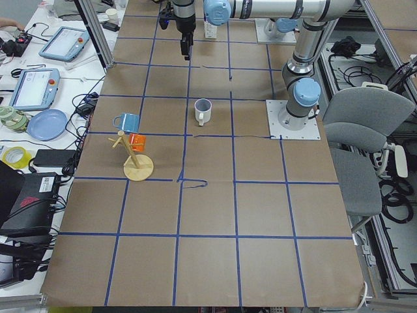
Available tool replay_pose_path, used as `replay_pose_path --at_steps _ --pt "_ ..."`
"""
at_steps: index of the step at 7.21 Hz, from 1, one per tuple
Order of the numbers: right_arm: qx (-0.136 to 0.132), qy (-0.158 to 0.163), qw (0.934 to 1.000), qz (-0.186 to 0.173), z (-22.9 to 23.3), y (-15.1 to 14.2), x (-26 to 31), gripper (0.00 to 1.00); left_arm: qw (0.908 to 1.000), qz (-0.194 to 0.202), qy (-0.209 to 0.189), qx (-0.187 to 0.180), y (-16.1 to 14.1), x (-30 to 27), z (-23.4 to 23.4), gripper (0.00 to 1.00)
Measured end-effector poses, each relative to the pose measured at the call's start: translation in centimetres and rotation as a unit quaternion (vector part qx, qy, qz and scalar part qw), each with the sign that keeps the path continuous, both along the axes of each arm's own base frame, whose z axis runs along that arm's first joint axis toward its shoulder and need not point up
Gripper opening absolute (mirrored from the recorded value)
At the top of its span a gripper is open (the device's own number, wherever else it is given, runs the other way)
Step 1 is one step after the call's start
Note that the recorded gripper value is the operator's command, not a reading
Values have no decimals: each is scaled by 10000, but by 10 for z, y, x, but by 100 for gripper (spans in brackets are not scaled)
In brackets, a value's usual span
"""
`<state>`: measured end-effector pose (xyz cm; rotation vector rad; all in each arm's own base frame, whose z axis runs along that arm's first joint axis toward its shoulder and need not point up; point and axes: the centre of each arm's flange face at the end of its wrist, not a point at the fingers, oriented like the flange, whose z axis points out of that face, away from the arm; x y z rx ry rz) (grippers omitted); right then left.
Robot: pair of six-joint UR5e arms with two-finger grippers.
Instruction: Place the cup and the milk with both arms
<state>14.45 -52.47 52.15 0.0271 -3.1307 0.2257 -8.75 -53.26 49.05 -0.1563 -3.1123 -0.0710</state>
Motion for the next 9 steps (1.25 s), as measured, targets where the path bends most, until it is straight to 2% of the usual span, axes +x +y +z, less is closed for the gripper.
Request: replay_pose_path --at_steps 3,6,9 --pt "-37 -1 10000 3 3 -1 0 100 10000 1 -4 4 1 0 0 100" --pt "-43 -7 10000 6 4 -1 0 100 9997 -5 -239 86 3 5 -5 100" --pt "-50 0 10000 5 4 -1 0 100 9995 2 -286 161 7 7 -14 100"
